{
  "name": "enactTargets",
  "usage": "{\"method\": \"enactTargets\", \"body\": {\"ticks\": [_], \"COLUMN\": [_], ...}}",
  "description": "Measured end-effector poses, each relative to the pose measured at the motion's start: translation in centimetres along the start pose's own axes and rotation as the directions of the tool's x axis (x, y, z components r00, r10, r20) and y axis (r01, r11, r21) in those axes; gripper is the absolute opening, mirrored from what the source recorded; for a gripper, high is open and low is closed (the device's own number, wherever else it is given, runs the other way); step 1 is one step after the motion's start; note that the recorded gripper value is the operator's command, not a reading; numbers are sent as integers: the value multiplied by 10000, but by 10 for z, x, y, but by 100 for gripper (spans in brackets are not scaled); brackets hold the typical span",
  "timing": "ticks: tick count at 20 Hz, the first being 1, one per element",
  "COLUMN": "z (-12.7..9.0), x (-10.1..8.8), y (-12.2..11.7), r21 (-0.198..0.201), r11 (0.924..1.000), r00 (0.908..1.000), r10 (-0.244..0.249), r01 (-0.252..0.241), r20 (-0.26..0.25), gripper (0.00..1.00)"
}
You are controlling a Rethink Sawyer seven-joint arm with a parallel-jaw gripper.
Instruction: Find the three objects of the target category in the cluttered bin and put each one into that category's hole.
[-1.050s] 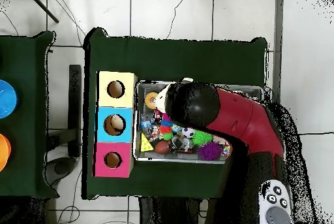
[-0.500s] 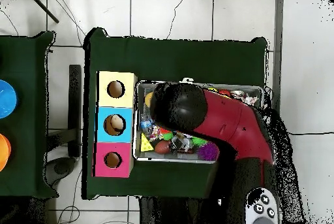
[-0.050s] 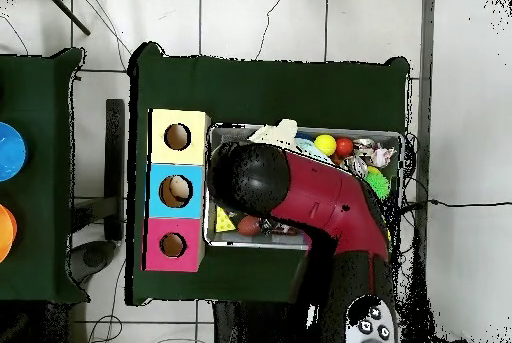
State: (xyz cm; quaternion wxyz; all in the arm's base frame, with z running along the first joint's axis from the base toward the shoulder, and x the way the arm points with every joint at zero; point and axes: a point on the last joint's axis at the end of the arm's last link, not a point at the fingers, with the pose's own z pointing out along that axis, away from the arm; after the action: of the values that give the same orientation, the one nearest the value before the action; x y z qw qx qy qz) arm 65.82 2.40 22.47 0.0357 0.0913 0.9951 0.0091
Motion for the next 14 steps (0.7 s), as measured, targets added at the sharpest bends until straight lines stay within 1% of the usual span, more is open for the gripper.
{"method": "enactTargets", "body": {"ticks": [5, 9, 13, 14], "z": [8, 12, 19, 24], "x": [16, 20, 28, 34], "y": [5, 7, 11, 14], "r21": [41, 91, 126, 163], "r11": [9999, 9996, 9993, 9992], "r00": [9995, 9994, 9992, 9993], "r10": [138, 264, 353, 356], "r01": [-136, -261, -351, -354], "r20": [-273, -236, -164, -129], "gripper": [0, 0, 0, 0]}}
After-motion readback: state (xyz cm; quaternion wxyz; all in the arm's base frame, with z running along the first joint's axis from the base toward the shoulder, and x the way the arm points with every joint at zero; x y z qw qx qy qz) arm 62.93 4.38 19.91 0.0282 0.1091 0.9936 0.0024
